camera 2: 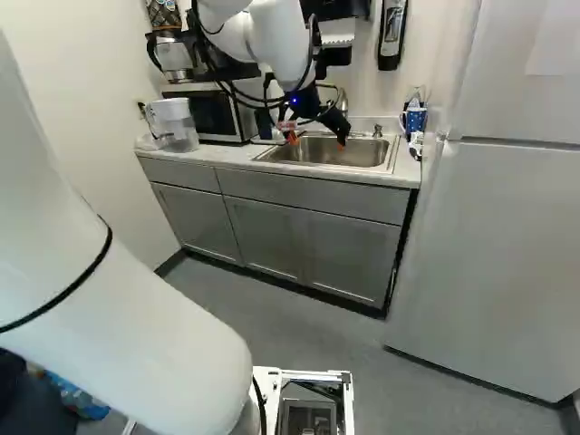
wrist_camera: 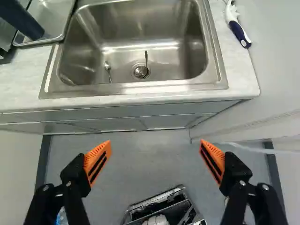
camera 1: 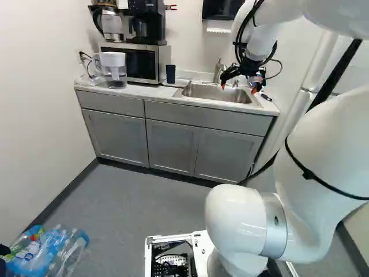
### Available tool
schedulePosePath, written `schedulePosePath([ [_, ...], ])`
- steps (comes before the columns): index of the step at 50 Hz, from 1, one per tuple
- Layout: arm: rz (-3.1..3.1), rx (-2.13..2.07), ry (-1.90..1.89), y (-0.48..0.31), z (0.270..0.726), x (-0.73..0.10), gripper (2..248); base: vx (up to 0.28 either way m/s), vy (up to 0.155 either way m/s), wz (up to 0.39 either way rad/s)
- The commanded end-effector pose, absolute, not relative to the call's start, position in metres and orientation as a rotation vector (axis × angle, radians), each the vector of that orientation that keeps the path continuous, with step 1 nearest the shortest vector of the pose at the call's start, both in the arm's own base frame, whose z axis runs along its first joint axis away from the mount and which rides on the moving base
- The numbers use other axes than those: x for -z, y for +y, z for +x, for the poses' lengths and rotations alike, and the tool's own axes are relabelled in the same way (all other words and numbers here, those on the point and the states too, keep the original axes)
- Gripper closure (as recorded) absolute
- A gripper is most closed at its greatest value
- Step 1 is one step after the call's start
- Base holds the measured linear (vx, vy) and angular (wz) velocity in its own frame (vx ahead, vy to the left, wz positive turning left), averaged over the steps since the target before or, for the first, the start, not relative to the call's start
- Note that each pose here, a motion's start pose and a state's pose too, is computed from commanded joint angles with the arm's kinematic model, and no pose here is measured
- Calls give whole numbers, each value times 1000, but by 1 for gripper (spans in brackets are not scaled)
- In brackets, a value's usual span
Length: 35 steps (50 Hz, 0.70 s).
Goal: Rinse the cup and place it in the tray
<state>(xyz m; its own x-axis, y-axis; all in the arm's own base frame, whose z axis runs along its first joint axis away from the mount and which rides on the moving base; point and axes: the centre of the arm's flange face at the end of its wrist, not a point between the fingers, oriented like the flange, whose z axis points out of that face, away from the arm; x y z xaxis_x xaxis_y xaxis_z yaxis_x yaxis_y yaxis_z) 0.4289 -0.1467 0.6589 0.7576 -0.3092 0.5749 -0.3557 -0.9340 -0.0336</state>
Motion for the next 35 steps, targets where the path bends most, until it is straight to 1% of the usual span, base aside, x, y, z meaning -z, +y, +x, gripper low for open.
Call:
schedulePosePath([
  [35, 2868, -935, -534, -144, 429, -653, 3, 0, 0, 0],
])
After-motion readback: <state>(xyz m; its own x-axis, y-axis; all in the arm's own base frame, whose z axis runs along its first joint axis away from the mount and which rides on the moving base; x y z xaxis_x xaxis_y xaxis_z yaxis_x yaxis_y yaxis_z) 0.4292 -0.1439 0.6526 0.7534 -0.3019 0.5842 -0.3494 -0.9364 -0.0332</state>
